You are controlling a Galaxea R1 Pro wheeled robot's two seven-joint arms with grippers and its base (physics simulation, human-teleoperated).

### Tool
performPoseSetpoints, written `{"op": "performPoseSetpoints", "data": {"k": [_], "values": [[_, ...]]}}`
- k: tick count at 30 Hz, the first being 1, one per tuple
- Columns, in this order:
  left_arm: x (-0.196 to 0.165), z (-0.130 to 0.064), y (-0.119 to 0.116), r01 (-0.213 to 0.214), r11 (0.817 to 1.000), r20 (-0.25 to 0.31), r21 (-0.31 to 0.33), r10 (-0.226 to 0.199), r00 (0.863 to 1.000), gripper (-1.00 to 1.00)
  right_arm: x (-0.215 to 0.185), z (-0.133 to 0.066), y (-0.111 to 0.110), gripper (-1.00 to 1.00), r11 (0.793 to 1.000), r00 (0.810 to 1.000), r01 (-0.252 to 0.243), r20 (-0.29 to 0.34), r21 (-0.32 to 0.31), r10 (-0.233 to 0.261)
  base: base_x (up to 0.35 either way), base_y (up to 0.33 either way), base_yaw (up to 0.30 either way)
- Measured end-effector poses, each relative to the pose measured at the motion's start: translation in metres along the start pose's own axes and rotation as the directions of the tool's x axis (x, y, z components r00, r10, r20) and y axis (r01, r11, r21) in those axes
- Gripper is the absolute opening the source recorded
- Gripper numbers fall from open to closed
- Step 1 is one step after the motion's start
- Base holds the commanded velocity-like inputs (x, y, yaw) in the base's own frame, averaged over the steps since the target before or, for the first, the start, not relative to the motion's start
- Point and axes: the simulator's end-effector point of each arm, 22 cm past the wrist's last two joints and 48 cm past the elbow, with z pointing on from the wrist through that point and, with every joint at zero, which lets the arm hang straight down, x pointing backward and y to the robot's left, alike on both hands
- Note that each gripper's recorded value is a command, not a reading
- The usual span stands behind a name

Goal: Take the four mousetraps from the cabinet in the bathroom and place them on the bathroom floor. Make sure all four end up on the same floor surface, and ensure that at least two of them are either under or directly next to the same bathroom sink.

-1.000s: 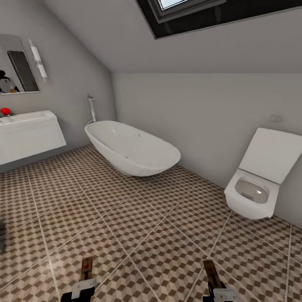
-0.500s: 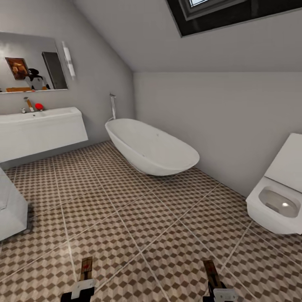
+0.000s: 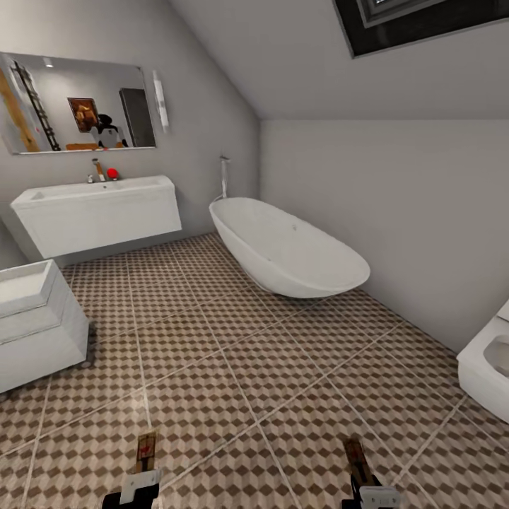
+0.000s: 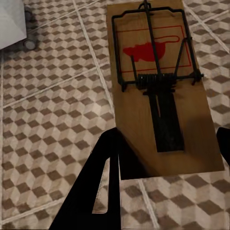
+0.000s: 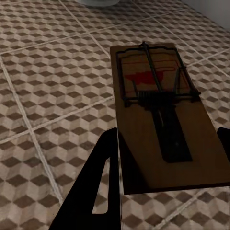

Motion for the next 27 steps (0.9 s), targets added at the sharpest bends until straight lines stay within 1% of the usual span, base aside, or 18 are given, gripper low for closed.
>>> {"op": "performPoseSetpoints", "data": {"k": [4, 11, 19, 27], "values": [[0.0008, 0.0001, 0.0002, -0.001, 1.0, -0.002, 0.0, 0.001, 1.0, -1.0, 0.0005, 0.0001, 0.0002, -1.0, 1.0, 1.0, 0.0, -0.001, -0.001, 0.0, 0.0, -0.084, 0.285], [0.002, 0.0001, 0.0007, -0.002, 1.0, -0.004, -0.001, 0.002, 1.0, -1.0, 0.0015, -0.0001, 0.0003, -1.0, 1.0, 1.0, 0.001, -0.003, -0.001, -0.001, 0.057, -0.175, 0.285], [0.0034, 0.0001, 0.0009, -0.003, 1.0, -0.007, -0.001, 0.003, 1.0, -1.0, 0.0024, -0.0011, 0.0082, -1.0, 1.0, 1.0, -0.007, -0.006, -0.009, 0.007, 0.167, -0.193, 0.285], [0.0048, 0.0002, 0.0015, -0.004, 1.0, -0.009, -0.001, 0.004, 1.0, -1.0, 0.0036, -0.0014, 0.0086, -1.0, 1.0, 1.0, -0.009, -0.008, -0.005, 0.009, 0.198, -0.13, 0.285]]}}
